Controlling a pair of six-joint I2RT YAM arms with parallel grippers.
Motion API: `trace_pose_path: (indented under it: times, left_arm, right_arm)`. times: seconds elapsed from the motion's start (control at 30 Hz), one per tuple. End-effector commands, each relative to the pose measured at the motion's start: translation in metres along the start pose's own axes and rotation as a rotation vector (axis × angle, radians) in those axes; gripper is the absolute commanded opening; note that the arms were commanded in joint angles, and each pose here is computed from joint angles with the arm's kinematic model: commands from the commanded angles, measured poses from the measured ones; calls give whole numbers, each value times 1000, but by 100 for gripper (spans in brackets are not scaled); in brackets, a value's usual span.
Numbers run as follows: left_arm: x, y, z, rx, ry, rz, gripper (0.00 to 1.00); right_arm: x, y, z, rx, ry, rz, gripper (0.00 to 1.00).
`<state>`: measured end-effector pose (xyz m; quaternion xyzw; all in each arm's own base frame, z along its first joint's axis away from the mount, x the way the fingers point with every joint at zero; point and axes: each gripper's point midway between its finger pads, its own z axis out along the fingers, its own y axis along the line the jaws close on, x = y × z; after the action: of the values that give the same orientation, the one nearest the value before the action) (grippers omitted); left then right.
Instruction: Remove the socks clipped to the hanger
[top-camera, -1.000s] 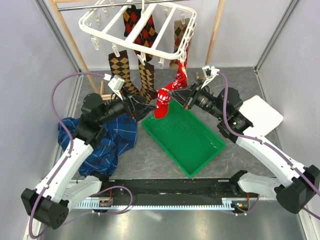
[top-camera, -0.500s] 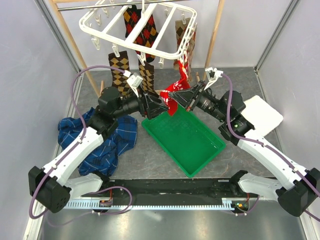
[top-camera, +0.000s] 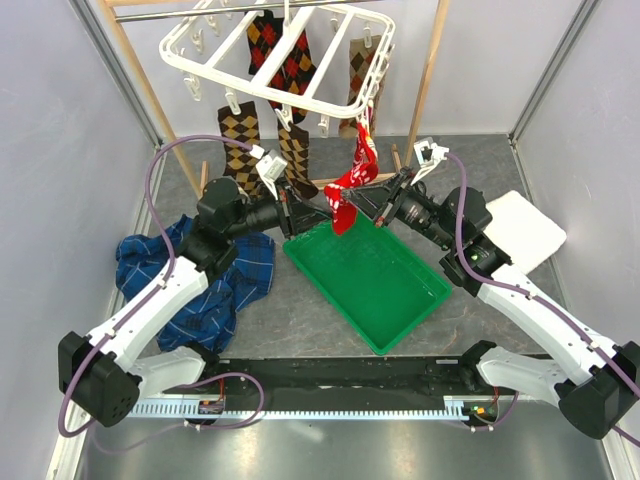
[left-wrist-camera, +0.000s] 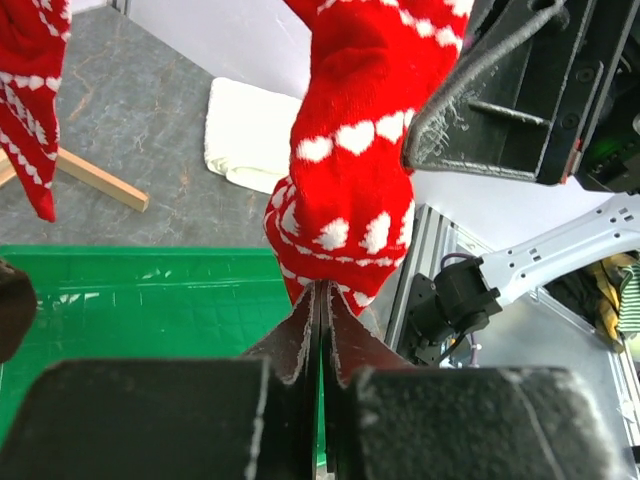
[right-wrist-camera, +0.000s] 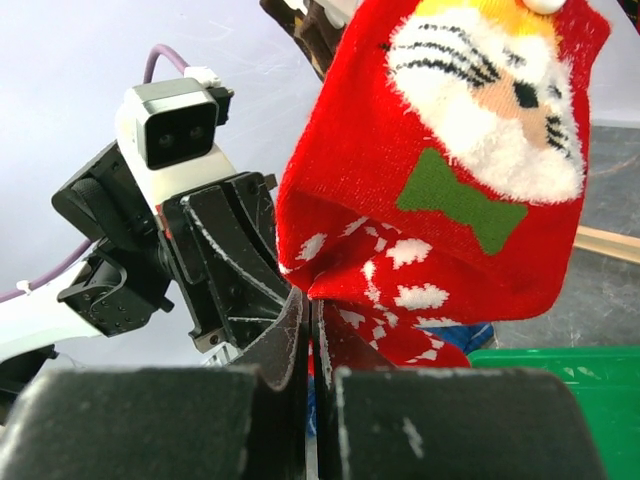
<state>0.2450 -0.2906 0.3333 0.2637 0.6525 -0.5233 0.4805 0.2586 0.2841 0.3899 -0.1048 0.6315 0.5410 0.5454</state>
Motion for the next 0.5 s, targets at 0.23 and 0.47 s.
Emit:
trace_pose_path:
  times: [0.23, 0.47]
  left_arm:
    - [-11, -16, -13, 16, -45, 59, 75]
    - [-2, -4, -5, -7, -20, 20, 88]
  right_arm:
    - [-17, 6, 3, 1, -45, -8, 0]
    - [-10, 16, 8, -66, -10, 31, 0]
